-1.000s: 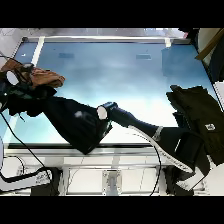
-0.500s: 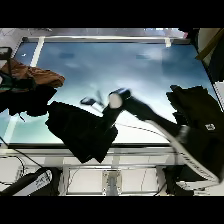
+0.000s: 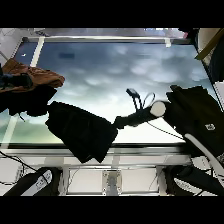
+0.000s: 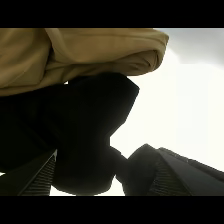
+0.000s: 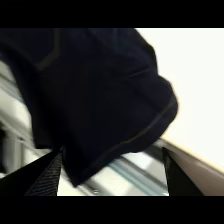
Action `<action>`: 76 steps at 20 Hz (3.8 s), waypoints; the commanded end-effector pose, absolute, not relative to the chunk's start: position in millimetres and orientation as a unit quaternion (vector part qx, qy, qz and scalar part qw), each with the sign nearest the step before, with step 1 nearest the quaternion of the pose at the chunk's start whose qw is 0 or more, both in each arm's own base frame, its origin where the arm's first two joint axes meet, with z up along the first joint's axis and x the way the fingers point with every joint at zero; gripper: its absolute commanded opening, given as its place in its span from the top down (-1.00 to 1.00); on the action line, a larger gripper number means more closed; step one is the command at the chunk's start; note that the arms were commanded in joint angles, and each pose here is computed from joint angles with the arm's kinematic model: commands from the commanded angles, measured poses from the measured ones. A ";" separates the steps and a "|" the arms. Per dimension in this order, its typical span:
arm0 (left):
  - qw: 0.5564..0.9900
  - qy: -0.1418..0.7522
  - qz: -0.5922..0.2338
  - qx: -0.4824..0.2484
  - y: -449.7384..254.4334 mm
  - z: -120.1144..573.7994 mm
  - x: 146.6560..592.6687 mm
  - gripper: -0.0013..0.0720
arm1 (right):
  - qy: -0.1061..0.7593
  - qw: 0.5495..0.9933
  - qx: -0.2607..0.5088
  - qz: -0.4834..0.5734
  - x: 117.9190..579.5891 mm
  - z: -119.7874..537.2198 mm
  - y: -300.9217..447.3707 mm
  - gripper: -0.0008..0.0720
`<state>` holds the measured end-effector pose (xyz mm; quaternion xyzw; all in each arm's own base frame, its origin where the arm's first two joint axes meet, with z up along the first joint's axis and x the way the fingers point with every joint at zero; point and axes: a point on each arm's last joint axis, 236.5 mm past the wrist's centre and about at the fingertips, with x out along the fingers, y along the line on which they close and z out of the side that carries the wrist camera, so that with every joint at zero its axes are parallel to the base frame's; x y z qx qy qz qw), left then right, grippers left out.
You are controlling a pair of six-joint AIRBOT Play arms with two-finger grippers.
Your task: Fold the clothes and pants, and hang the long-sleeved shirts on hangers.
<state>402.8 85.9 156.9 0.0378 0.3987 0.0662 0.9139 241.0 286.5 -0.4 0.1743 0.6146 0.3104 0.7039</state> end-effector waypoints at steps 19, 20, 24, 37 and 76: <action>0.904 0.421 0.063 0.034 83.6 150.3 393.3 -0.93 | 0.672 0.604 0.354 0.242 209.6 -104.1 369.1 -0.92; 0.904 0.421 0.064 0.034 83.7 150.3 393.3 -0.94 | 0.679 0.595 0.353 0.246 208.7 -106.3 375.2 -0.91; 0.904 0.421 0.064 0.034 83.7 150.2 393.2 -0.94 | 0.674 0.588 0.358 0.267 217.0 -99.9 410.6 -0.85; 0.902 0.425 0.067 0.025 83.5 148.4 391.1 -0.93 | 0.513 0.780 0.275 0.229 371.6 38.6 226.2 0.92; 0.906 0.400 -0.011 -0.134 18.3 160.0 400.6 -0.93 | 0.279 0.908 0.312 0.005 284.9 345.4 -81.5 -0.65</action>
